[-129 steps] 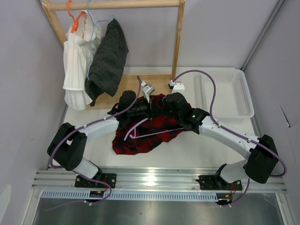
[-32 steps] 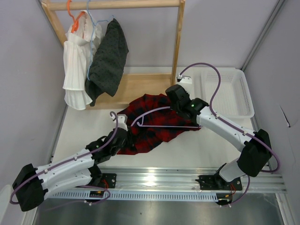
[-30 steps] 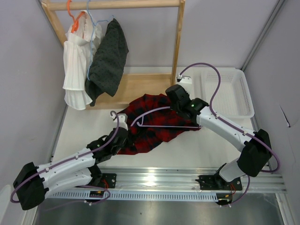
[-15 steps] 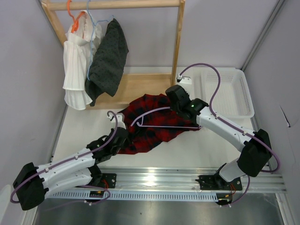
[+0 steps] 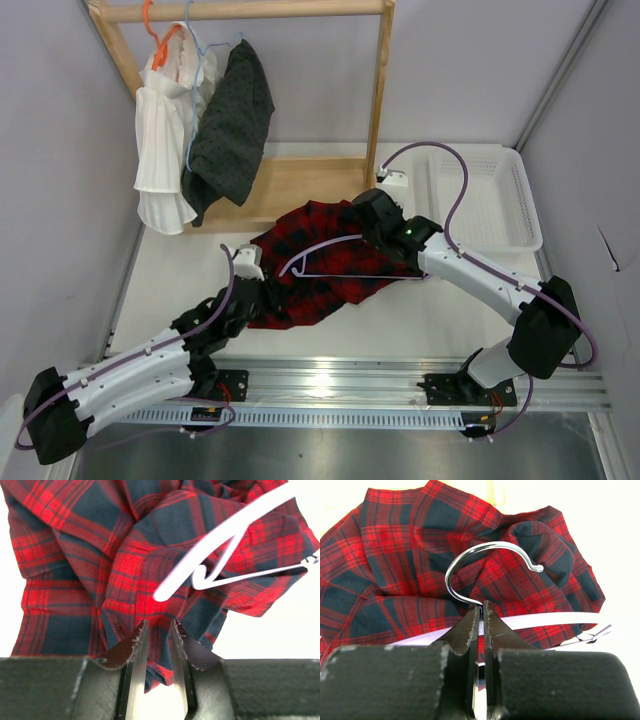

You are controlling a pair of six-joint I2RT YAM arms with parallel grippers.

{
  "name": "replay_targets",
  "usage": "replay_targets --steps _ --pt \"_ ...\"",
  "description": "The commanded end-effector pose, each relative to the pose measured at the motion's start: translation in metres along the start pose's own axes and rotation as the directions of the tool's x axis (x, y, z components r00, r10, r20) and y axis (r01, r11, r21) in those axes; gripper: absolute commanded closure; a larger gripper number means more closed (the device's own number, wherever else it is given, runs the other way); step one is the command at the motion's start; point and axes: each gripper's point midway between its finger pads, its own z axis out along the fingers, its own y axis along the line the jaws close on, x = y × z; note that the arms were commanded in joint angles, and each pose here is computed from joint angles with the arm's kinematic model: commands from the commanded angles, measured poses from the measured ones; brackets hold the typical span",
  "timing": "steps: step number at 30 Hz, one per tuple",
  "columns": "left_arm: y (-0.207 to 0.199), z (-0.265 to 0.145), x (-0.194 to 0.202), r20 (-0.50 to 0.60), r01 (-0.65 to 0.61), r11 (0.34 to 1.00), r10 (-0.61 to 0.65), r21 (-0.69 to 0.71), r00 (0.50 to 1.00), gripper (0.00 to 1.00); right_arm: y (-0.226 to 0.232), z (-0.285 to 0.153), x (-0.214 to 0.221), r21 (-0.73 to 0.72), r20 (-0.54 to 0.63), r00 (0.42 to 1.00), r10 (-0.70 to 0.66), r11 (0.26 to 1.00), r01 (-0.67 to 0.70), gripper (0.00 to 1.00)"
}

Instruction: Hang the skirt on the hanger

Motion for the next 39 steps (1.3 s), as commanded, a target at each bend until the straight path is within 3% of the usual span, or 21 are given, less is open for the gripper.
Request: replay_targets --steps 1,10,14,20,26,39 --pt "-0.025 -0.009 -0.032 0.074 -0.051 0.994 0.044 0.101 0.996 0.71 0.004 -0.01 -0.019 -0.014 0.064 0.996 0.058 0.998 -0.057 1.0" --pt "-0.068 -0.015 -0.036 0.045 -0.156 0.948 0.149 0.279 0.988 0.76 0.007 -0.007 -0.023 -0.004 0.064 0.997 0.05 0.999 -0.05 1.0" --pt "-0.077 -0.007 -0.022 -0.021 -0.18 0.935 0.196 0.305 0.98 0.74 0.007 -0.005 -0.023 -0.004 0.061 0.997 0.054 0.999 -0.054 1.0" --pt "-0.07 0.008 -0.008 -0.079 -0.197 0.946 0.223 0.256 0.972 0.65 0.006 -0.003 -0.025 -0.003 0.058 0.997 0.054 0.999 -0.054 1.0" --pt "-0.055 0.025 0.009 -0.125 -0.223 0.958 0.247 0.178 0.961 0.64 0.004 -0.001 -0.028 0.003 0.058 0.997 0.06 0.998 -0.06 1.0" --pt "-0.033 0.037 -0.008 -0.065 -0.263 0.964 0.264 0.026 0.962 0.59 0.004 0.002 -0.031 0.002 0.055 0.997 0.056 0.998 -0.057 1.0"
